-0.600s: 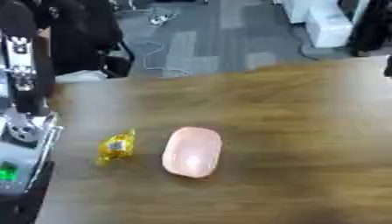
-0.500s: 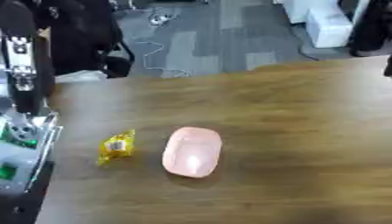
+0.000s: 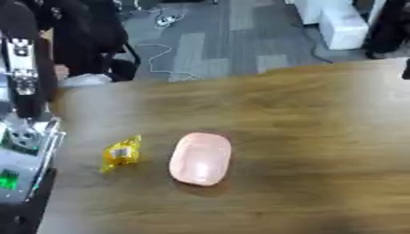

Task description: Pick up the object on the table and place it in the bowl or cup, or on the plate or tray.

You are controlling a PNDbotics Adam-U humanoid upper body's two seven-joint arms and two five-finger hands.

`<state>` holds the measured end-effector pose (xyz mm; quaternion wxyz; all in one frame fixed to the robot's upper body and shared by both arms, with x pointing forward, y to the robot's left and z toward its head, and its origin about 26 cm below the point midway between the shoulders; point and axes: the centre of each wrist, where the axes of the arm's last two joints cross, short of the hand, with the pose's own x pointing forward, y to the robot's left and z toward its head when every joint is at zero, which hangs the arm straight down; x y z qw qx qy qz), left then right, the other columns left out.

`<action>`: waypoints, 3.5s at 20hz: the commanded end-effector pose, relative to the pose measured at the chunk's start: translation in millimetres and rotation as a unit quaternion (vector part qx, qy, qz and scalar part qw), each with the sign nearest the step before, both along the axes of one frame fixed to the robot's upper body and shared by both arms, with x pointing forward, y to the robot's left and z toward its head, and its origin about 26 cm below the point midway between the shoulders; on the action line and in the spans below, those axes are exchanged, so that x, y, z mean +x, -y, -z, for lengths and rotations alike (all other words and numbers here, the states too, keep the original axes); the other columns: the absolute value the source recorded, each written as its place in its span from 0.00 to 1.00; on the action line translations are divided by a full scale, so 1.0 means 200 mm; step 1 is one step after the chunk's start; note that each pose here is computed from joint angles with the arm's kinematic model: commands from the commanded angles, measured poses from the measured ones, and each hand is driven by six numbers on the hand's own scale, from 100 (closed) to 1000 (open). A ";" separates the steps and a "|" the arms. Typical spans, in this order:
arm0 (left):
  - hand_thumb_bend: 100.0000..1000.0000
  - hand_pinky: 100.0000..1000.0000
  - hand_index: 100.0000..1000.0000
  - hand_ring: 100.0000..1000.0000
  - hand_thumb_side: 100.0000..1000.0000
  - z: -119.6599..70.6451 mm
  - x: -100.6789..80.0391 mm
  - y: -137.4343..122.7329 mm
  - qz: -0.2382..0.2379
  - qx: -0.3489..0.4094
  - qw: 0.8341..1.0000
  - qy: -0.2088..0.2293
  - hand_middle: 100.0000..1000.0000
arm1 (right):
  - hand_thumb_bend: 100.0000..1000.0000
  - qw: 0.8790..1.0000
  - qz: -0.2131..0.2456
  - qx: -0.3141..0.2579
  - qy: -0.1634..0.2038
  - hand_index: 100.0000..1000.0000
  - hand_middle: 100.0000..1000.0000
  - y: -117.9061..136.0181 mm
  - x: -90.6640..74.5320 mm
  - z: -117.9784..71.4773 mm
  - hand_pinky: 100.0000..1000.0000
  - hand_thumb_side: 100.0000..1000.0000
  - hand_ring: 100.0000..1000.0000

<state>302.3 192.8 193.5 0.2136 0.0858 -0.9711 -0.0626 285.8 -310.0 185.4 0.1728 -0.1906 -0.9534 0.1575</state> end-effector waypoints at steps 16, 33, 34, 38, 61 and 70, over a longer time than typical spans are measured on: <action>0.50 0.29 0.67 0.51 0.56 -0.02 -0.01 -0.04 -0.026 0.422 0.890 -0.171 0.60 | 0.00 1.000 0.004 -0.017 0.011 0.66 0.26 0.01 -0.01 -0.03 0.00 1.00 0.16; 1.00 0.61 0.81 0.73 0.41 0.08 0.08 -0.15 -0.181 0.639 0.645 -0.377 0.77 | 0.00 1.000 0.009 -0.023 0.010 0.65 0.26 0.01 -0.01 -0.04 0.00 1.00 0.15; 1.00 0.61 0.81 0.73 0.41 0.09 0.09 -0.15 -0.196 0.641 0.633 -0.386 0.77 | 0.00 1.000 0.010 -0.024 0.010 0.65 0.26 0.01 -0.01 -0.04 0.00 1.00 0.15; 1.00 0.60 0.80 0.72 0.43 0.15 0.12 -0.15 -0.200 0.646 0.612 -0.410 0.77 | 0.00 1.000 0.010 -0.025 0.011 0.65 0.26 0.02 -0.01 -0.04 0.00 1.00 0.15; 1.00 0.61 0.78 0.72 0.42 0.44 0.26 -0.24 -0.179 0.637 0.538 -0.523 0.76 | 0.00 0.999 0.013 -0.027 0.012 0.65 0.26 0.02 -0.01 -0.04 0.00 1.00 0.15; 0.99 0.61 0.77 0.72 0.45 0.49 0.28 -0.25 -0.164 0.636 0.530 -0.537 0.75 | 0.00 0.999 0.012 -0.028 0.013 0.65 0.25 0.02 -0.01 -0.04 0.00 1.00 0.15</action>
